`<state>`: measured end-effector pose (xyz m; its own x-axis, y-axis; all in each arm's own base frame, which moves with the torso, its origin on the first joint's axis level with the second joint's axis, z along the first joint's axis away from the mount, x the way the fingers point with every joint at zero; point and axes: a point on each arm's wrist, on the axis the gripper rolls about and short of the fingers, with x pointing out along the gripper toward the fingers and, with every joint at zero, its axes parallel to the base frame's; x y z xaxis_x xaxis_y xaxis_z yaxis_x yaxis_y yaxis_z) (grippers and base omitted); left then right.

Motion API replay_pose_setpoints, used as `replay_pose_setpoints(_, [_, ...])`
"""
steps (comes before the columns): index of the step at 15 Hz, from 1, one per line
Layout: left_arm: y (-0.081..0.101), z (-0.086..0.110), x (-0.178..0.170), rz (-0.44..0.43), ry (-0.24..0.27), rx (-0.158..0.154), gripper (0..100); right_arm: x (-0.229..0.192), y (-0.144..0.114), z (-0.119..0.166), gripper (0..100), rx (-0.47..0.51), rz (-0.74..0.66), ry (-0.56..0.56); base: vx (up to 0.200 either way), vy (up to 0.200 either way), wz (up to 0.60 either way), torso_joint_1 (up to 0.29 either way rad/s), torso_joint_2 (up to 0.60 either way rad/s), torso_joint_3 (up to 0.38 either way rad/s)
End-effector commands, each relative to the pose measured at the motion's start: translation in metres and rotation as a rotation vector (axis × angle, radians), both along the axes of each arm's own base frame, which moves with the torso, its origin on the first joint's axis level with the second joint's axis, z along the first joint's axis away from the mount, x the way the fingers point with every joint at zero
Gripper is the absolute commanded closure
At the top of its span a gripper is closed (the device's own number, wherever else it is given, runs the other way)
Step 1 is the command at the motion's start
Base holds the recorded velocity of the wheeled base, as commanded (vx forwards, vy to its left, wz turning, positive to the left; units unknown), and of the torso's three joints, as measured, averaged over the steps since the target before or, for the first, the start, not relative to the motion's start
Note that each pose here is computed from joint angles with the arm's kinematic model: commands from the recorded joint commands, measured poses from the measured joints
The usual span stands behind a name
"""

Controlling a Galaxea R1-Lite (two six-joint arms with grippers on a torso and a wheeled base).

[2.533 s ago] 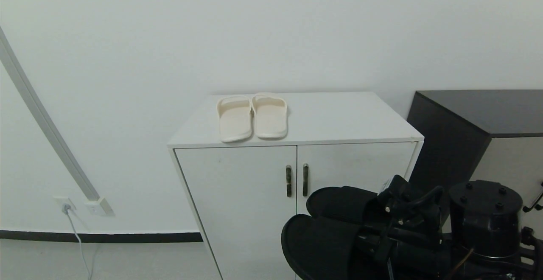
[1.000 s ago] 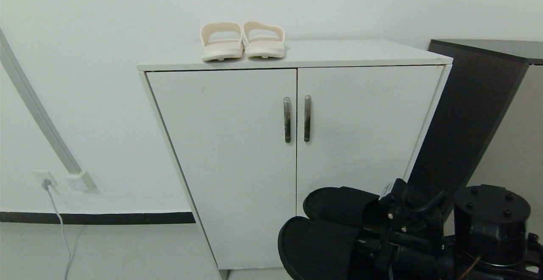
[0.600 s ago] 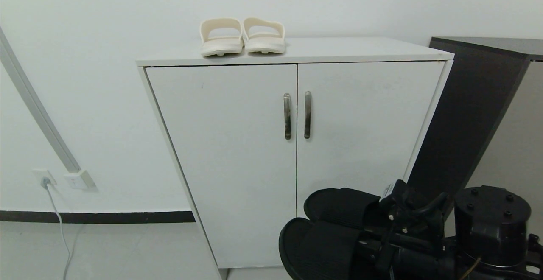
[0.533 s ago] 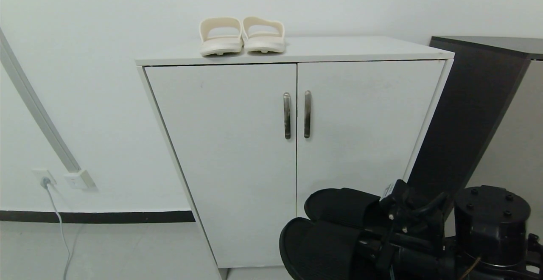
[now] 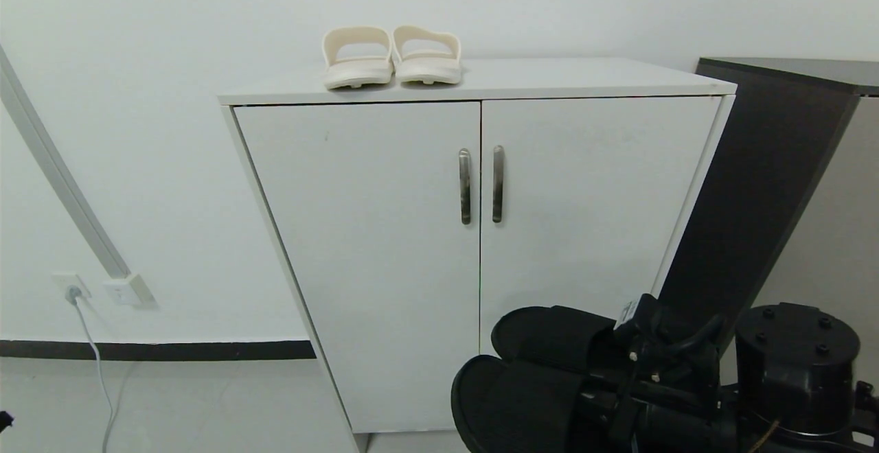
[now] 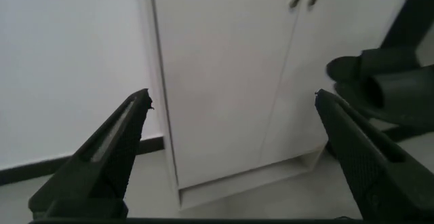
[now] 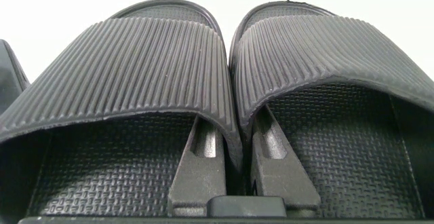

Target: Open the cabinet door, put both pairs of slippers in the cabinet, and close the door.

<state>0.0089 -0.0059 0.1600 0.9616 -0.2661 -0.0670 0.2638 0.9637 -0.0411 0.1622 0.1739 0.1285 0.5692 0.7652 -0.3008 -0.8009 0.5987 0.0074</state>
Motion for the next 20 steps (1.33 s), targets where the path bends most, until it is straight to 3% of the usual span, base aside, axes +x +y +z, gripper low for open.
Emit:
replay_pose_setpoints(1, [-0.002, 0.021, 0.039, -0.094, 0.056, -0.008, 0, -0.001, 0.001, 0.000, 100, -0.004, 0.006, -0.006, 0.000, 0.000, 0.00, 0.000, 0.00, 0.000])
replay_pose_setpoints(4, [-0.007, 0.040, 0.086, -0.188, 0.000, -0.003, 0, -0.001, 0.000, 0.001, 100, 0.008, 0.008, -0.024, 0.000, 0.000, 0.00, 0.000, 0.00, 0.000])
replay_pose_setpoints(7, [-0.031, 0.067, 0.119, -0.326, -0.056, -0.005, 0, -0.001, -0.001, 0.003, 100, 0.029, 0.003, -0.043, 0.000, 0.000, 0.00, 0.000, 0.00, 0.000])
replay_pose_setpoints(12, [-0.085, 0.082, 0.151, -0.545, -0.025, -0.005, 0, -0.002, 0.000, 0.001, 100, 0.022, 0.006, -0.036, 0.000, 0.000, 0.00, 0.000, 0.00, 0.000])
replay_pose_setpoints(13, [-0.107, 0.081, 0.161, -0.610, 0.003, 0.004, 0, -0.002, 0.000, 0.000, 100, 0.020, 0.005, -0.031, 0.000, 0.000, 0.00, 0.000, 0.00, 0.000])
replay_pose_setpoints(16, [-0.147, 0.082, 0.181, -0.706, 0.030, 0.011, 0, -0.002, -0.001, -0.002, 100, 0.013, 0.005, -0.025, 0.000, 0.000, 0.00, 0.000, 0.00, 0.000])
replay_pose_setpoints(18, [-0.160, 0.086, 0.184, -0.738, 0.022, -0.005, 0, -0.002, 0.000, -0.003, 100, 0.011, 0.006, -0.025, 0.000, 0.000, 0.00, 0.000, 0.00, 0.000])
replay_pose_setpoints(19, [-0.175, 0.097, 0.184, -0.782, 0.018, -0.074, 0, -0.001, -0.001, -0.003, 100, 0.012, 0.004, -0.024, 0.000, 0.000, 0.00, 0.000, 0.00, 0.000])
replay_pose_setpoints(20, [-0.181, 0.101, 0.189, -0.795, 0.019, -0.095, 0, -0.001, 0.000, -0.004, 100, 0.010, 0.004, -0.022, 0.000, 0.000, 0.00, 0.000, 0.00, 0.000])
